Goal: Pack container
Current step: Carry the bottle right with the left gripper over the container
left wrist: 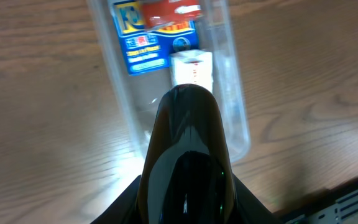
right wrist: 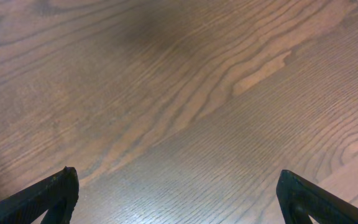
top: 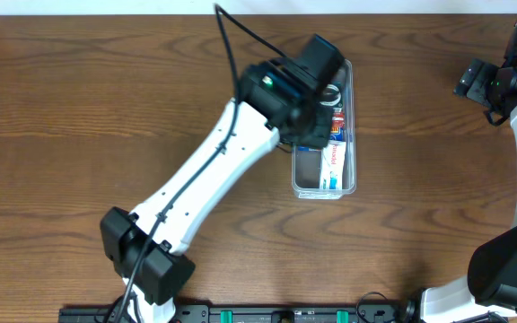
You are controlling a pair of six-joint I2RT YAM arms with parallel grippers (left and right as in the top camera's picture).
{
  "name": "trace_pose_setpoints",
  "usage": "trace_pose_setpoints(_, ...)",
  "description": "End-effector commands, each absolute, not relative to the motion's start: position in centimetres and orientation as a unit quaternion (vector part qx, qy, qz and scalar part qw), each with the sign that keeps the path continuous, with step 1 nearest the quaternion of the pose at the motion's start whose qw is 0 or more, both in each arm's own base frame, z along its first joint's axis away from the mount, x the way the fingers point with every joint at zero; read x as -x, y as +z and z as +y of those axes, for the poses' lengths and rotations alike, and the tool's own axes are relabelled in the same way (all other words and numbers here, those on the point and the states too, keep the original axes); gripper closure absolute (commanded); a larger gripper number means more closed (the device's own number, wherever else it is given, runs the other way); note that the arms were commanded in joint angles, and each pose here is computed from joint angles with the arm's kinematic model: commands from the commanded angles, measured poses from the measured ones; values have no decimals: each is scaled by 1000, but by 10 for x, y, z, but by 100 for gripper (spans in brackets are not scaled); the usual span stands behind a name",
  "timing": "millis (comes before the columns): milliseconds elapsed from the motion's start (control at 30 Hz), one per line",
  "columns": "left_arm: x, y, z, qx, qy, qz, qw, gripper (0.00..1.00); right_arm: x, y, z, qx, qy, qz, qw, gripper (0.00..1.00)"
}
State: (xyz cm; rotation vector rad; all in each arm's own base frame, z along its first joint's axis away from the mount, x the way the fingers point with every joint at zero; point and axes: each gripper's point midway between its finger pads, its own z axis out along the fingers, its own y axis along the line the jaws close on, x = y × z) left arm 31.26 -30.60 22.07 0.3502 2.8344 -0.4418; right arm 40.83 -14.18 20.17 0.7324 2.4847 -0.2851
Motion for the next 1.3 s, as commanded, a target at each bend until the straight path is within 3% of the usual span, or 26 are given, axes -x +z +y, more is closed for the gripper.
trace_pose_setpoints(0, -318, 218, -308, -76, -124, 978, 147, 66, -408, 198, -145, -268, -113, 921, 258, 1)
trace_pose_setpoints(633, -331, 115, -317, -45, -36, 996, 73, 66, -407, 198, -145, -268, -113, 921, 258, 1)
trace_pose_setpoints(1267, -329, 71, -320, -43, -9, 998, 37, 66, -408, 198, -145, -268, -113, 921, 258, 1)
